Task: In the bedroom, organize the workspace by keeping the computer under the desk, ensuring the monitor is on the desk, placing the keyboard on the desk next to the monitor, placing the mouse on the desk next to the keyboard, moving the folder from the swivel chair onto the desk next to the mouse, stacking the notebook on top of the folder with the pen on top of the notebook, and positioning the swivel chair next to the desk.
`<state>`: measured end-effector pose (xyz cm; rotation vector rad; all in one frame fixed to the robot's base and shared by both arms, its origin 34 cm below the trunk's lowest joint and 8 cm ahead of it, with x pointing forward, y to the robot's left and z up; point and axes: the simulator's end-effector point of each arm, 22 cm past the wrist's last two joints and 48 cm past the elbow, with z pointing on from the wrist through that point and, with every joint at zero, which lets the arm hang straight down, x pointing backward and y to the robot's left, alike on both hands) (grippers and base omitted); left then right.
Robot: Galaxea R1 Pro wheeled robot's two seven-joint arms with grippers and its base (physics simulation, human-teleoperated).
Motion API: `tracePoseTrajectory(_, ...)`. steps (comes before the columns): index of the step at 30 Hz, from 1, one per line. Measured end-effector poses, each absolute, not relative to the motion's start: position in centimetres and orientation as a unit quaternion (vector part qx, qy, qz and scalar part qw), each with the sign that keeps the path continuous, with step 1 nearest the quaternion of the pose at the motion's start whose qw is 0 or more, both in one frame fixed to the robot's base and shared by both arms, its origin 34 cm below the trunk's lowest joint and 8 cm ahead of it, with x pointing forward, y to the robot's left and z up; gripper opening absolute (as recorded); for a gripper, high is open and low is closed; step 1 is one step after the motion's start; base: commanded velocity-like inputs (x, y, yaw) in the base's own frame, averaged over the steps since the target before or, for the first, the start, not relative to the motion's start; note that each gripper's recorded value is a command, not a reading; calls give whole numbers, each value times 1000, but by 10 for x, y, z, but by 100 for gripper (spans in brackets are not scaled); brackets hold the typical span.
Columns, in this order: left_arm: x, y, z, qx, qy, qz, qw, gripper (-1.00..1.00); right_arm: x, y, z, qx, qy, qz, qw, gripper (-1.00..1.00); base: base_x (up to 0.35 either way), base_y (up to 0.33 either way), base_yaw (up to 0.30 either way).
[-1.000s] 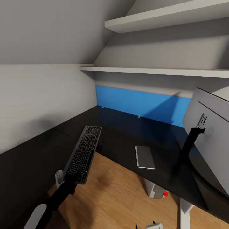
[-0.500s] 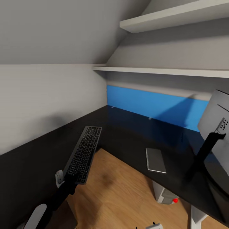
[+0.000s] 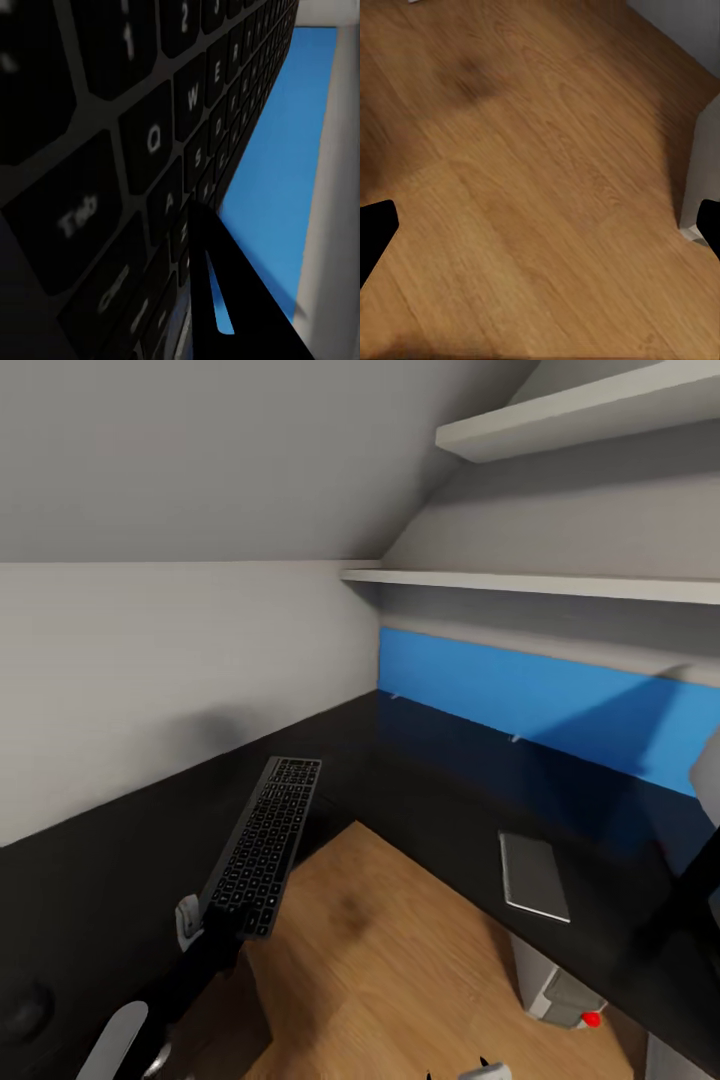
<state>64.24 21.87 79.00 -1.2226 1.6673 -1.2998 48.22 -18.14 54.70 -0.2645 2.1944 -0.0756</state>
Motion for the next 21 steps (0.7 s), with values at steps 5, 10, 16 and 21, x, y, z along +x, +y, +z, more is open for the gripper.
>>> tracePoseTrajectory(5, 643, 218, 790, -469, 643, -499, 343, -100, 482, -182, 547, -107, 887, -31, 448, 100, -273, -73, 53)
tracePoseTrajectory(10, 642, 218, 789, -468, 644, -498, 343, -100, 482, -181, 547, -107, 887, -30, 448, 100, -296, -109, 11)
tracePoseTrajectory(16, 642, 218, 790, -469, 643, -499, 343, -100, 482, -181, 547, -107, 887, -31, 449, 100, -133, -68, 2)
tracePoseTrajectory(21, 642, 218, 790, -469, 642, -499, 343, -100, 482, -181, 547, -107, 887, -30, 449, 100, -21, -11, 0)
